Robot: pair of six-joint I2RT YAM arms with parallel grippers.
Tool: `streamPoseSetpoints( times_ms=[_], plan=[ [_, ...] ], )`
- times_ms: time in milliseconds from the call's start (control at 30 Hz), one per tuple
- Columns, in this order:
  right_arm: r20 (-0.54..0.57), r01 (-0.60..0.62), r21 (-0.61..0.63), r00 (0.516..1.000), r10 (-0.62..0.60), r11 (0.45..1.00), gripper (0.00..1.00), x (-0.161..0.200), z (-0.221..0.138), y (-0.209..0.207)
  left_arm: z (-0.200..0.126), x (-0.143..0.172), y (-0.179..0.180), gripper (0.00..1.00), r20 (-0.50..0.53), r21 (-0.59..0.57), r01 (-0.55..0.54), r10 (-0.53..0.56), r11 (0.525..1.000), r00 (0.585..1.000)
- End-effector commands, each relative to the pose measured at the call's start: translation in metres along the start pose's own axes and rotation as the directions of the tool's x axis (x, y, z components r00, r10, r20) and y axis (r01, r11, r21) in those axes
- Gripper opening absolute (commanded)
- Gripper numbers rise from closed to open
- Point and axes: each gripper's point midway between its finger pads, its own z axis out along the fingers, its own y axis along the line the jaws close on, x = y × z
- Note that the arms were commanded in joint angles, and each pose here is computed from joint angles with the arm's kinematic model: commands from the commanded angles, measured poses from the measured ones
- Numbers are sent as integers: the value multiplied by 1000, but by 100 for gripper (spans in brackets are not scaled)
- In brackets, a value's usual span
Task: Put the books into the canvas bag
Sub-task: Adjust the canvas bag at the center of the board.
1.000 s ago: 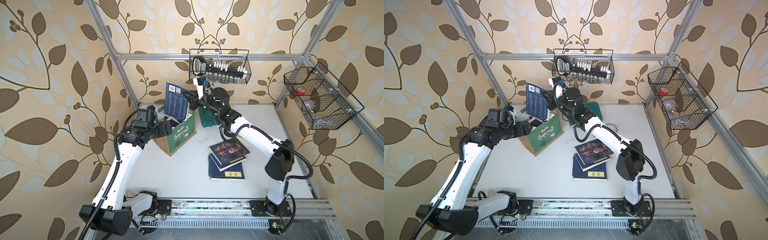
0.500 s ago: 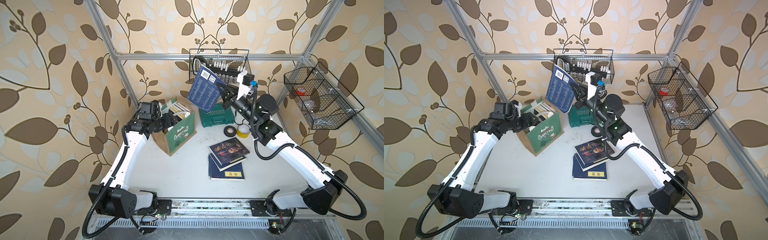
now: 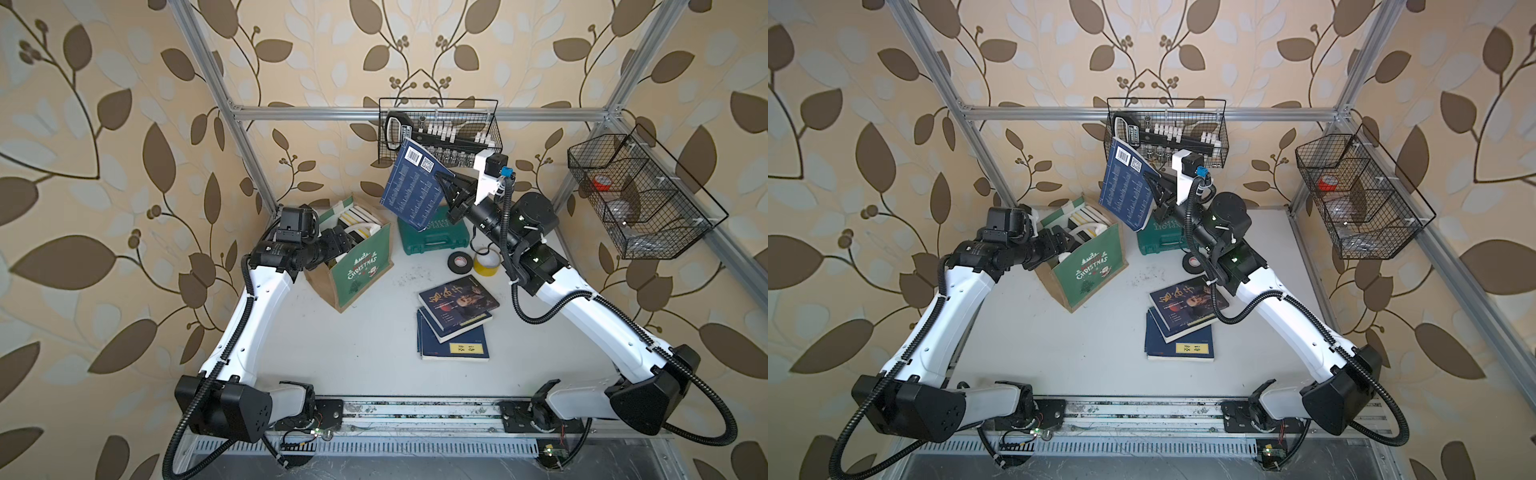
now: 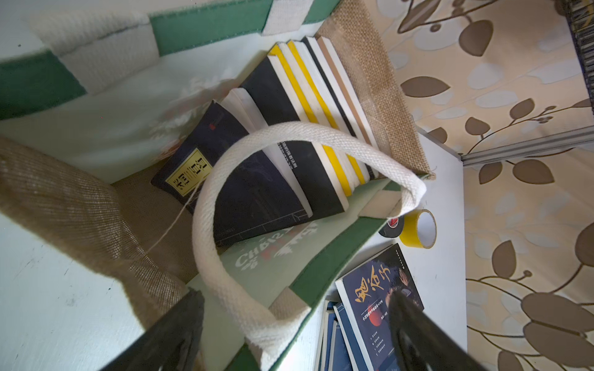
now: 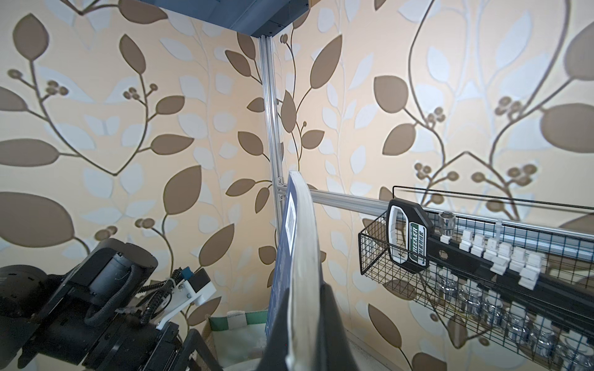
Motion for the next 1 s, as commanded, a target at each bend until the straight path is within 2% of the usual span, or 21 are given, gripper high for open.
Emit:
streamPoseSetpoints(
  times_ms=[0, 200, 300, 433, 600, 733, 800, 900, 967],
  plan=[
    [58, 17, 1, 998, -17, 1000, 0, -18, -5, 2, -3, 1, -1, 89, -5, 15, 25, -25, 1000, 1000],
    [50, 5, -6, 999, -5, 1000, 0, -13, -4, 2, 9, 7, 4, 86, -20, 24, 79, -78, 997, 997],
    [49, 4, -4, 999, -4, 1000, 0, -12, -5, 2, 18, 8, 6, 79, -26, 31, 107, -106, 994, 994],
    [47, 15, 6, 999, -15, 1000, 0, -13, -10, 1, 22, 3, 3, 59, -6, 54, 125, -125, 991, 992],
    [37, 30, 19, 999, -31, 999, 0, -11, -16, -1, 23, -2, -3, 41, 1, 82, 125, -126, 989, 992],
    [35, 30, 23, 999, -31, 999, 0, -9, -19, -1, 22, -2, -8, 17, -3, 107, 120, -120, 987, 993],
    [37, 31, 25, 999, -32, 999, 0, -10, -20, -2, 20, -3, -11, 10, 3, 122, 114, -115, 986, 993],
    [35, 30, 24, 999, -31, 999, 0, -8, -21, -2, 20, -4, -22, 9, -1, 192, 91, -92, 977, 996],
    [33, 29, 21, 999, -29, 999, 0, -7, -21, -1, 24, 0, -27, 19, -42, 216, 96, -89, 972, 995]
  ],
)
